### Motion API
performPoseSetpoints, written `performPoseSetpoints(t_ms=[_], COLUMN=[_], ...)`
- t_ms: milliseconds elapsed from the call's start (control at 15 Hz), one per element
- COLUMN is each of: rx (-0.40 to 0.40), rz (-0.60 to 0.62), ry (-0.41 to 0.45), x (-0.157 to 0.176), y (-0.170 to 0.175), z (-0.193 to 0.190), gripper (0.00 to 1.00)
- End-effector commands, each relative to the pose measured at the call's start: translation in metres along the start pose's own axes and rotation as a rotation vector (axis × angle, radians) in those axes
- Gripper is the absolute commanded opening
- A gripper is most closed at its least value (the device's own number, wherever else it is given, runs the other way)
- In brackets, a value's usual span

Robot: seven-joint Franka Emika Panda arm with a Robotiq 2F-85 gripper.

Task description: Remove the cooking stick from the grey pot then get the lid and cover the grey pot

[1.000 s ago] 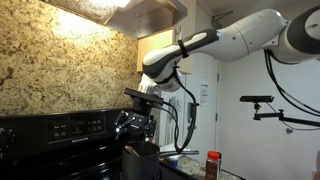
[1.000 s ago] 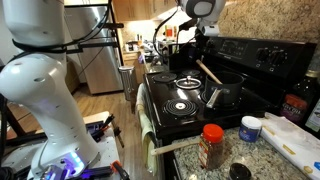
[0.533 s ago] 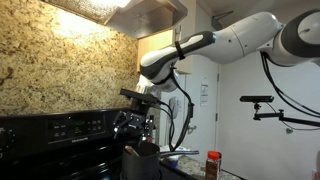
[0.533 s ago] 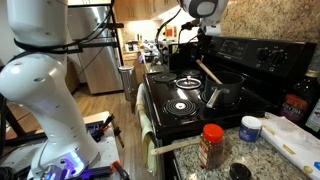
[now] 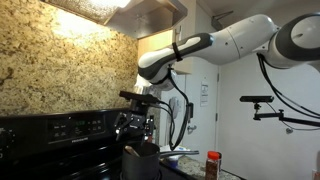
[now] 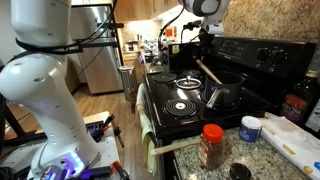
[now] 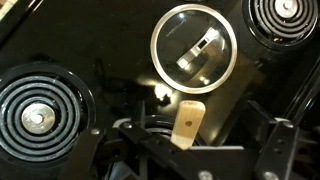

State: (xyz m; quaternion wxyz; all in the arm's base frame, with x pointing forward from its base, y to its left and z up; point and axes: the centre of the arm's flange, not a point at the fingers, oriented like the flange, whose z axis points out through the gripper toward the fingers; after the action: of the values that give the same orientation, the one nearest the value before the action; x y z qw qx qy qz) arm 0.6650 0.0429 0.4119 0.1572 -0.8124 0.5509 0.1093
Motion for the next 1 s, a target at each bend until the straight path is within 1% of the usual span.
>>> performPoseSetpoints(t_ms=[0,600,933], rx=[-0.002,0.012,-0.014], rz=[-0.002,0.01,-0.004], ry=[-0.002,-0.004,-0.005], x=[-0.0005,-0.0007,-0.0002], y=[-0.001,-0.0021,-0.001], z=[-0.0005,0.0012,0.0003], gripper=[1.0,1.0,1.0])
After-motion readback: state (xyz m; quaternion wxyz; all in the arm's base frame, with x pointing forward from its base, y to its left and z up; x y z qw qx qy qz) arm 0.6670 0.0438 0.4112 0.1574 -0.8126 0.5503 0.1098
